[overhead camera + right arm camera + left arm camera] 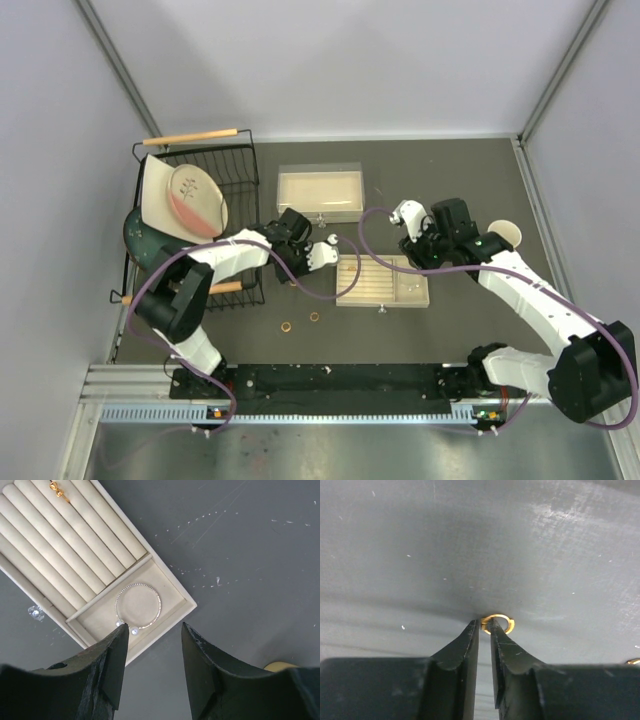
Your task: Organize the mixed jewelry
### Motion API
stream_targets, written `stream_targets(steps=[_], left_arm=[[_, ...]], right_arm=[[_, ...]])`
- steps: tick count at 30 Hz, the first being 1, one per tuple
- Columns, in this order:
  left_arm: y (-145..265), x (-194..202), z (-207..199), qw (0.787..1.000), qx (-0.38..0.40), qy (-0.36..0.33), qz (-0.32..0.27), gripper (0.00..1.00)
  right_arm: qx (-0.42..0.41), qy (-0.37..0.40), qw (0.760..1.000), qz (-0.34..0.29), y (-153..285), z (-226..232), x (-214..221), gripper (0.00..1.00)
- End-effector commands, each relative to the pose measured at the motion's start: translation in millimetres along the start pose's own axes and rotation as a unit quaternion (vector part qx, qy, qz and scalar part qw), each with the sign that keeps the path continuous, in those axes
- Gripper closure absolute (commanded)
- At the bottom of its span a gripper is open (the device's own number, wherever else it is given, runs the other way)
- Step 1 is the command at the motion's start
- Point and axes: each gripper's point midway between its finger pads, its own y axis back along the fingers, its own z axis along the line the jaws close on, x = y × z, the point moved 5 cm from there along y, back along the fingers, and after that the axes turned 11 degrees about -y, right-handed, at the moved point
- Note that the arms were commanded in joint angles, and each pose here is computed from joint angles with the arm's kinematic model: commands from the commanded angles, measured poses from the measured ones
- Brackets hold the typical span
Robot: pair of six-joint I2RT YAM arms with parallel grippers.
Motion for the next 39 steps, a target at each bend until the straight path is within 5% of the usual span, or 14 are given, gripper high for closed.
stream_targets(steps=[1, 4, 14, 20, 30, 39], left_arm=[[-8.0, 5.7, -8.3, 1.0, 0.006, 0.005, 0.0, 0.93], [-0.8, 0.0, -7.1, 1.0, -0.004, 0.015, -0.015, 1.0], [64.6, -59.5, 28.2, 0.982, -0.089, 0.078, -0.148, 1.0], [120.2, -100.7, 58.5, 0.947, -0.155, 0.151, -0.239, 1.0], [210.2, -155.0, 101.6, 0.853, -0.217, 0.302, -0.366, 1.0], [224.4, -159.0, 101.8, 0.821, -0.234, 0.353, -0.383, 1.0]], right_arm=[[0.006, -0.004, 1.0, -0.03, 6.4, -2.5, -11.2, 0.53], [0.007, -0.016, 0.999, -0.042, 10.7, -2.8, -17.4, 0.53], [-0.013, -0.075, 0.99, -0.115, 41.4, -8.3, -61.2, 0.5], [-0.07, -0.095, 0.977, -0.175, 66.3, 1.9, -106.1, 0.47], [-0.184, -0.171, 0.934, -0.253, 78.3, 22.0, -168.1, 0.5], [-0.221, -0.171, 0.924, -0.262, 67.0, 38.2, -200.3, 0.5]])
